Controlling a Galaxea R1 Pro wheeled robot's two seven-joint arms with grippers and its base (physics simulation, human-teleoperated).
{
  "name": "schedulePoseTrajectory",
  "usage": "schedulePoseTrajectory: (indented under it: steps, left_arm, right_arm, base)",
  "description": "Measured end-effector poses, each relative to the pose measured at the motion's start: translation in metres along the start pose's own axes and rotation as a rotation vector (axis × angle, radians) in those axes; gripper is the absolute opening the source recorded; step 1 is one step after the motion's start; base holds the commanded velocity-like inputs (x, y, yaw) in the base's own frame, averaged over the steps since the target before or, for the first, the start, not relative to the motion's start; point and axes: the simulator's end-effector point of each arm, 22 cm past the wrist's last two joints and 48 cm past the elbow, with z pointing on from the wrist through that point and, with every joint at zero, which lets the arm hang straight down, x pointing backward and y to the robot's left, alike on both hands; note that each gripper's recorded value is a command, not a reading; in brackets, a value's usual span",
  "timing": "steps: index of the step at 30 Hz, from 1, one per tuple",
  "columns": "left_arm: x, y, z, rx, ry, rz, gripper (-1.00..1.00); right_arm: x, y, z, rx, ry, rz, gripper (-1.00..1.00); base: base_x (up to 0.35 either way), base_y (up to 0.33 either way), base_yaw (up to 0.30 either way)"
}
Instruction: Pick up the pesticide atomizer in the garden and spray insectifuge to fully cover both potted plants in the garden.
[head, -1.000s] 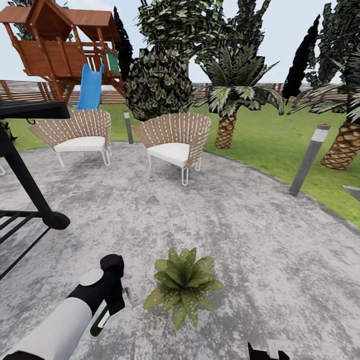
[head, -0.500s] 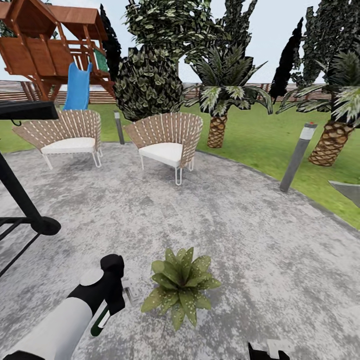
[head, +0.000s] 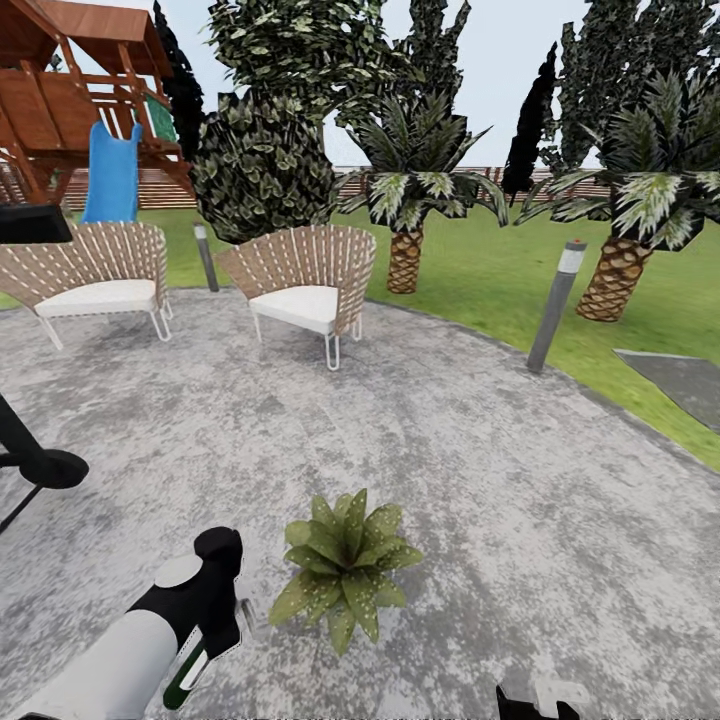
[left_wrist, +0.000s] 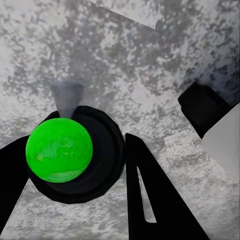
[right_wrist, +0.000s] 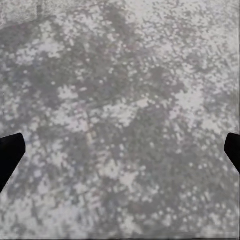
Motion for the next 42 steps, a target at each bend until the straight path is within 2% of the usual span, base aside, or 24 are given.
schedulePoseTrajectory:
  steps: [5,11,17,22,25,27,30,32,35,42]
  left_arm:
    - [-0.005,-0.001,-0.003,-0.003,-0.009,0.004,-1.0]
    - [-0.009,-0.001,-0.005,-0.007,-0.016,0.008,-1.0]
    - [-0.006,0.005,0.003,-0.041,-0.014,-0.004,-1.0]
    - [-0.007,-0.009,0.015,-0.01,-0.037,-0.017,-1.0]
    - [-0.018,-0.021,0.016,0.051,-0.095,-0.035,-1.0]
    - [-0.019,-0.02,0.016,0.053,-0.11,-0.033,-1.0]
    - [-0.014,-0.01,0.021,0.009,-0.098,-0.035,-1.0]
    - [-0.003,-0.012,0.033,0.006,-0.064,-0.04,-1.0]
    - [0.006,-0.014,0.042,0.01,-0.041,-0.043,-1.0]
    - [0.002,-0.009,0.037,-0.007,-0.052,-0.043,-1.0]
  right_arm:
    - [0.0,0.0,0.0,0.0,0.0,0.0,1.0]
    - [0.0,0.0,0.0,-0.001,0.0,0.0,1.0]
    - [0.0,0.0,0.0,-0.001,0.0,-0.001,1.0]
    - [0.001,0.0,0.0,-0.002,0.002,-0.001,1.0]
    - [0.001,0.0,0.0,-0.002,0.002,-0.001,1.0]
    - [0.001,0.0,0.0,-0.002,0.002,-0.001,1.0]
    - [0.001,0.0,0.0,-0.002,0.002,-0.001,1.0]
    - [0.001,0.0,0.0,-0.002,0.002,-0.001,1.0]
    - [0.001,0.001,0.0,-0.002,0.002,-0.002,1.0]
    - [0.001,0.001,0.0,-0.002,0.002,-0.002,1.0]
  base:
    - [0.087,0.281,0.0]
    - [0.029,0.051,-0.017]
    - [0.001,0.001,-0.157]
    - [0.0,0.0,-0.005]
    - [0.0,0.0,0.0]
    - [0.0,0.0,0.0]
    - [0.0,0.0,0.0]
    - [0.0,0.0,0.0]
    - [0.0,0.0,0.0]
    - [0.048,0.088,0.0]
